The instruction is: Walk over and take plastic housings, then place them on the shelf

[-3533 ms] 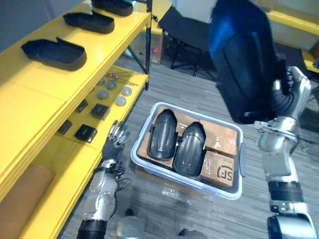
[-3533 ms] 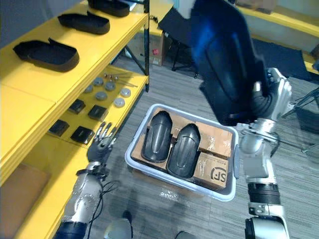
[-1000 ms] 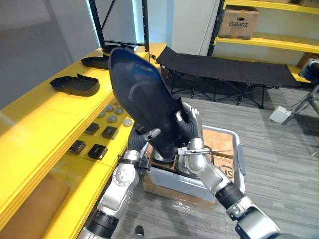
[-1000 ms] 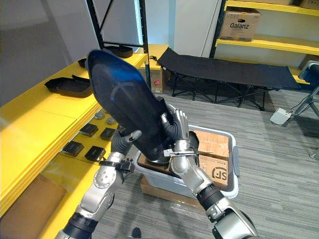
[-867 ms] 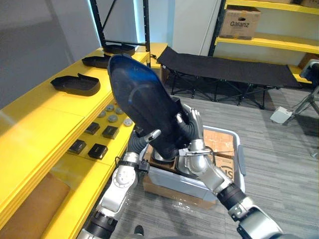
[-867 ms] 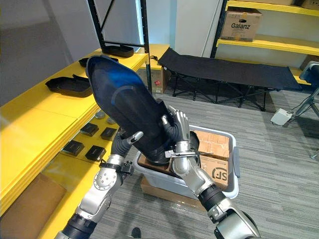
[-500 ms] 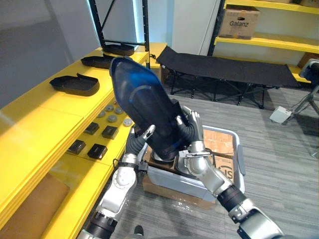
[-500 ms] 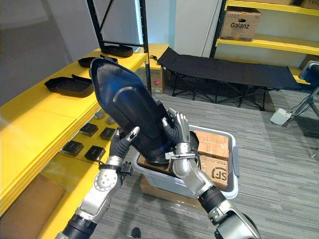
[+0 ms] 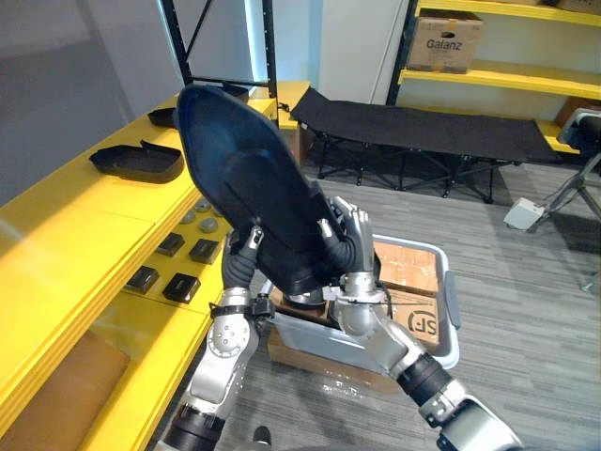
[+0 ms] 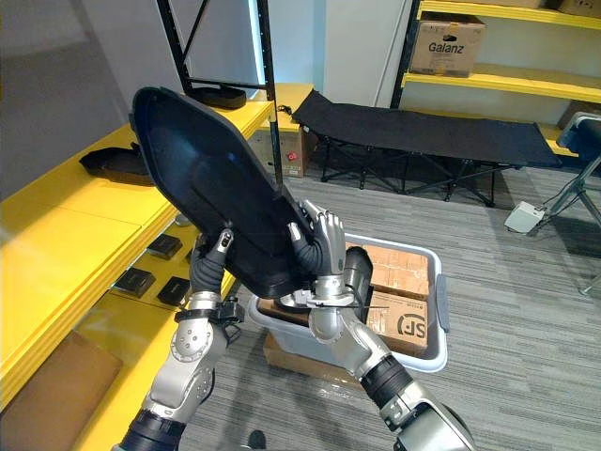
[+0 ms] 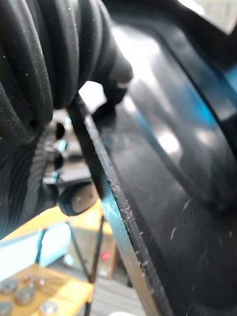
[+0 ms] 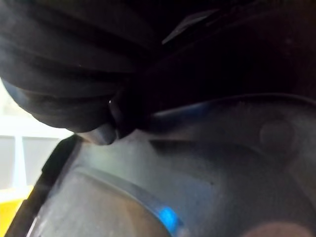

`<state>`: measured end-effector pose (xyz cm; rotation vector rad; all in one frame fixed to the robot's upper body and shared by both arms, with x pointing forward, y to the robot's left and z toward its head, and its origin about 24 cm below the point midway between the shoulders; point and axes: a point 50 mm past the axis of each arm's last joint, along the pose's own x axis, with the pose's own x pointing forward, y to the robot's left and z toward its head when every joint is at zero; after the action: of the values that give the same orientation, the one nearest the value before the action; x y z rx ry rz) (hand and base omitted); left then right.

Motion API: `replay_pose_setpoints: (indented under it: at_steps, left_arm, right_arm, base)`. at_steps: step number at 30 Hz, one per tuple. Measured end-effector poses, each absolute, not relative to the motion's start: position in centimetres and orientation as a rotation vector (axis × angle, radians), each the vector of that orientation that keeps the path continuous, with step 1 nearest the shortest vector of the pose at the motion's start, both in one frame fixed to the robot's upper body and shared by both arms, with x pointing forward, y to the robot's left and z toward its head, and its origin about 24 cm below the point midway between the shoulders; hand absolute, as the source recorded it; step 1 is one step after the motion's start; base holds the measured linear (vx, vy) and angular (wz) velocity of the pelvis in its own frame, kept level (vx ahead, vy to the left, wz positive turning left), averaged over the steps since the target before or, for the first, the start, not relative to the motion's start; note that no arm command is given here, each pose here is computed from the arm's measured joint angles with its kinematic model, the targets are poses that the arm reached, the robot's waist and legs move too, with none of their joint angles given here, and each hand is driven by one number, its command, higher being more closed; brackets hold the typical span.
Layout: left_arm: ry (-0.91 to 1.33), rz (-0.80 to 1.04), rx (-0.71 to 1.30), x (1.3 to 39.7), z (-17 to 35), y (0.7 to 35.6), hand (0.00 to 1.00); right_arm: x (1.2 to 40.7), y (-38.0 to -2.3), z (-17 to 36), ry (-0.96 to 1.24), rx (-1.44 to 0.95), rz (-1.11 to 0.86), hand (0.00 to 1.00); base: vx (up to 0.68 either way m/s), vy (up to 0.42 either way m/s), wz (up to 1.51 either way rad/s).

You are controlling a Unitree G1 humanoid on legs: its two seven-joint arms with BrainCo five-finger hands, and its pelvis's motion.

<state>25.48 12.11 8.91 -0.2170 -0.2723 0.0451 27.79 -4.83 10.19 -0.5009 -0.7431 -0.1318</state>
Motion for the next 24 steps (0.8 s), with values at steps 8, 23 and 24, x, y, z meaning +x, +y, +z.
replay_pose_setpoints:
  at_steps: [8,23,24]
  left_arm:
    - [-0.213,-0.025,-0.391,25.4,8.2,12.6,1.00]
    - [-0.198,0.172,-0.358,25.3,7.9,13.2,1.00]
    - [-0.207,0.208,-0.336,25.3,8.0,13.3,1.00]
  right_arm:
    - [27.6,-4.6,10.4,-0.734,-0.494,-0.088,0.00]
    - [26.5,-3.1,11.1,-0.683,-0.309,0.018,0.00]
    - [26.1,-2.8,11.2,-0.683,-0.281,0.031,0.00]
  base:
    - [0.00,0.000,0.00]
    - [0.00,0.000,0.00]
    - [0.00,0.000,0.00]
